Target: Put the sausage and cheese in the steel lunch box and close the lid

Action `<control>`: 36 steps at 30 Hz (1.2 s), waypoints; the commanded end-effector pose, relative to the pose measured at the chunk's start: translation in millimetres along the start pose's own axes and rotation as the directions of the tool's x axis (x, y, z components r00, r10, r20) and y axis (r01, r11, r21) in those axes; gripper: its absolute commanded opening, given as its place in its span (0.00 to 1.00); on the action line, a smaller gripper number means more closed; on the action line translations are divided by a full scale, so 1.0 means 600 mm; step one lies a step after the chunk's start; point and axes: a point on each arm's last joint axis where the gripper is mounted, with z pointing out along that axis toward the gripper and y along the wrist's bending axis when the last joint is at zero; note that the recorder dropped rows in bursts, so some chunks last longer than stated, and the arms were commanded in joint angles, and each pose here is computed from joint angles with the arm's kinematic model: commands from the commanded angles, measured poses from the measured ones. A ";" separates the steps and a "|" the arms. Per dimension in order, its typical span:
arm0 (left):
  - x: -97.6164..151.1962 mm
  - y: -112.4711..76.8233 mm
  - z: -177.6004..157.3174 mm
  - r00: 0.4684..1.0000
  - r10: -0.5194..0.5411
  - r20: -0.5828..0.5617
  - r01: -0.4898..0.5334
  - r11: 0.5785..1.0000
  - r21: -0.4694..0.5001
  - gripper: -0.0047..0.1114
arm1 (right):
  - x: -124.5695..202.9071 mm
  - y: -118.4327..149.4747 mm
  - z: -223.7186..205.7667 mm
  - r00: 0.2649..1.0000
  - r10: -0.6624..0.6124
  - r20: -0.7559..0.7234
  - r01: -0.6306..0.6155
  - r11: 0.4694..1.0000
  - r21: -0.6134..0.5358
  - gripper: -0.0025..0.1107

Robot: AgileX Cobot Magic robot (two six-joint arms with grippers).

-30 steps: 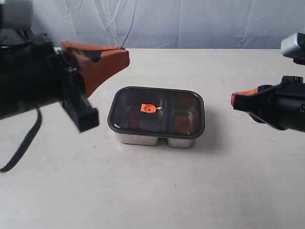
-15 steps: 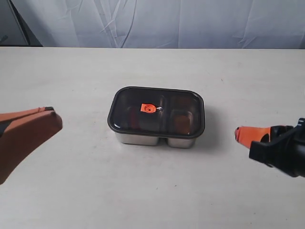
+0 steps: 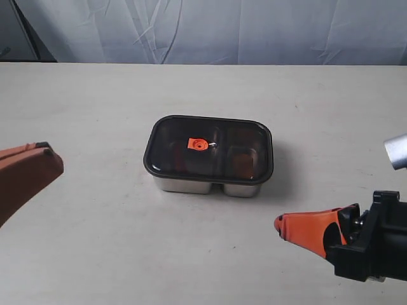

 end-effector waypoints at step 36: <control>0.072 0.049 -0.097 0.935 0.347 0.072 -0.238 0.764 -0.600 0.04 | -0.008 -0.027 -0.122 0.294 0.615 0.732 -0.686 0.669 -0.287 0.01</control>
